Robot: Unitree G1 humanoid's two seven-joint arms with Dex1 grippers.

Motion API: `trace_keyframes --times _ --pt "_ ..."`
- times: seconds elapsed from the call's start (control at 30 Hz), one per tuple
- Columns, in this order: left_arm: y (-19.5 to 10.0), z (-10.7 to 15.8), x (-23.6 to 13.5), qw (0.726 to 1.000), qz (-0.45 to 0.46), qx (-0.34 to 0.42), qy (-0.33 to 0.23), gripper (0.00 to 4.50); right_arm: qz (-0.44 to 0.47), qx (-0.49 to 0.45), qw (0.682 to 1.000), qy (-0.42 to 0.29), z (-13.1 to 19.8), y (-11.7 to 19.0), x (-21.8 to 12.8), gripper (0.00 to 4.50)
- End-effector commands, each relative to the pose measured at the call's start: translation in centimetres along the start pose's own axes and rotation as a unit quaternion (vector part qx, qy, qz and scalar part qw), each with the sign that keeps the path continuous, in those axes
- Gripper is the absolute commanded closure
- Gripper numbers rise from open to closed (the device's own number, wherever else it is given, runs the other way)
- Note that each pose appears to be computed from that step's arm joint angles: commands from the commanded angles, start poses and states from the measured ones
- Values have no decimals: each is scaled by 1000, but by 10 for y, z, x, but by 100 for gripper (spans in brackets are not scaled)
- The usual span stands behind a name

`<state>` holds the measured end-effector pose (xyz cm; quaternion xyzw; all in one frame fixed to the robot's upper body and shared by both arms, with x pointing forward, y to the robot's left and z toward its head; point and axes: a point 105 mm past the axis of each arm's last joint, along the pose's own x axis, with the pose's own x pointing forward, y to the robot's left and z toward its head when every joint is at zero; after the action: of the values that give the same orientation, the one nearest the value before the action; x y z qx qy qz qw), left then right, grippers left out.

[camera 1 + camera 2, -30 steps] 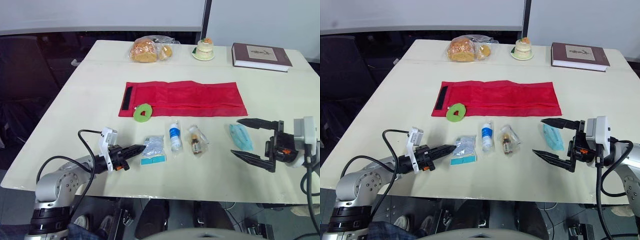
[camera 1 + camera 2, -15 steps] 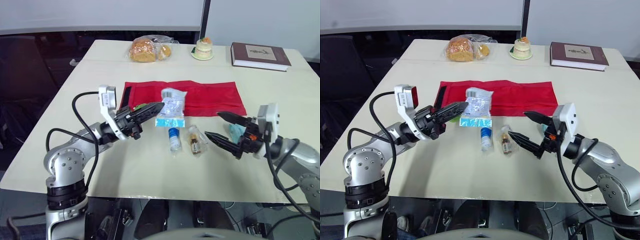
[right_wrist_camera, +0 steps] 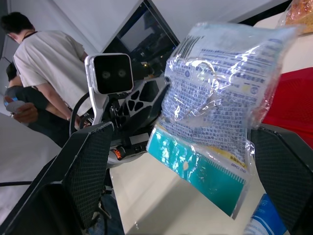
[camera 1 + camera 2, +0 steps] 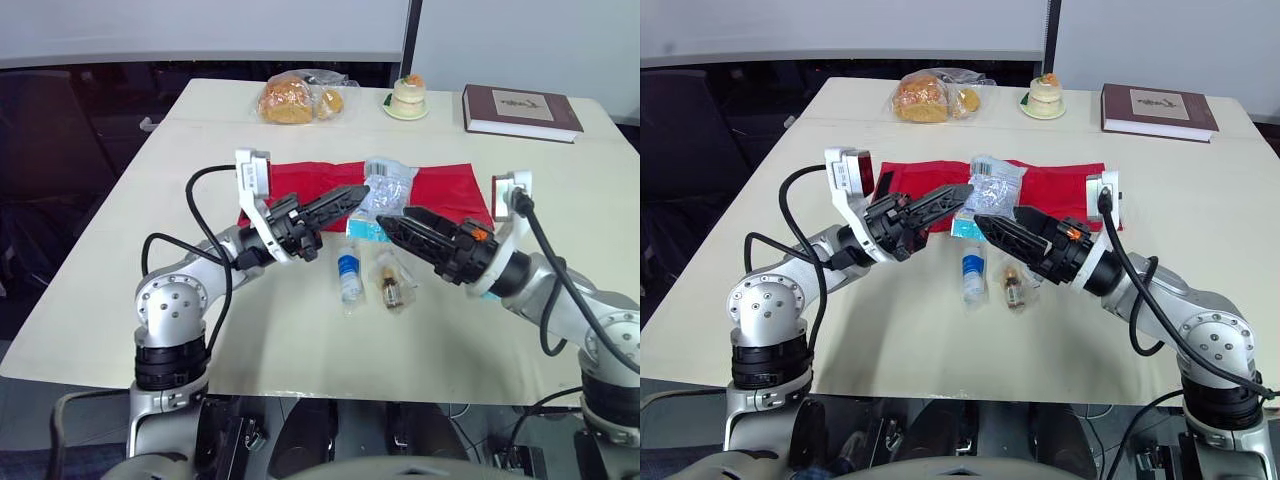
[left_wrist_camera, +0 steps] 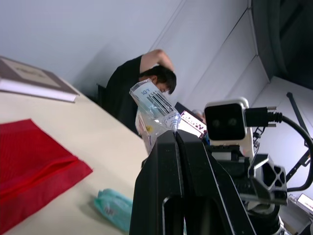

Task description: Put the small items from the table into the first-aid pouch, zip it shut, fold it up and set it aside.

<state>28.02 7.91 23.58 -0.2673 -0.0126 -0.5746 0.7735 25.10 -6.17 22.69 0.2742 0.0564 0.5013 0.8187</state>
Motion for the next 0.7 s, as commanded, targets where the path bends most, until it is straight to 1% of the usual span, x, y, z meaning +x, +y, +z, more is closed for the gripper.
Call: trace_keyframes --times 0.03,0.07,0.13,0.2,0.27,0.3,0.37,0.43,0.47,0.5,0.53,0.57,0.7 --pt "-2 4 6 1000 -5 7 -19 450 22 12 999 -21 6 12 5 25" --pt "0 5 7 1000 1 0 -31 450 21 33 999 -37 8 12 7 53" --pt "2 3 10 999 6 -4 -37 450 18 56 997 -56 12 11 9 53" --pt "3 -2 10 999 9 -4 -32 450 17 65 996 -61 12 12 10 53" --pt "4 -2 10 999 15 -8 -41 450 13 70 995 -63 12 10 11 53" --pt "5 -1 10 999 17 -10 -45 450 11 71 995 -64 12 9 11 77" --pt "4 -3 10 999 17 -9 -44 450 6 70 995 -64 12 7 11 145" --pt "5 -4 10 999 19 -9 -45 450 3 70 996 -62 12 5 11 240" --pt "5 -4 10 999 20 -9 -46 450 2 71 996 -61 11 4 11 304" --pt "5 -4 10 999 21 -9 -47 450 0 72 996 -61 11 4 11 346" --pt "5 -3 10 999 22 -9 -48 450 -1 73 996 -60 10 3 11 407" --pt "5 -3 10 998 22 -10 -49 450 -3 74 995 -60 10 2 11 442" --pt "4 -7 10 999 22 -12 -46 450 -14 76 995 -60 8 -2 10 444"
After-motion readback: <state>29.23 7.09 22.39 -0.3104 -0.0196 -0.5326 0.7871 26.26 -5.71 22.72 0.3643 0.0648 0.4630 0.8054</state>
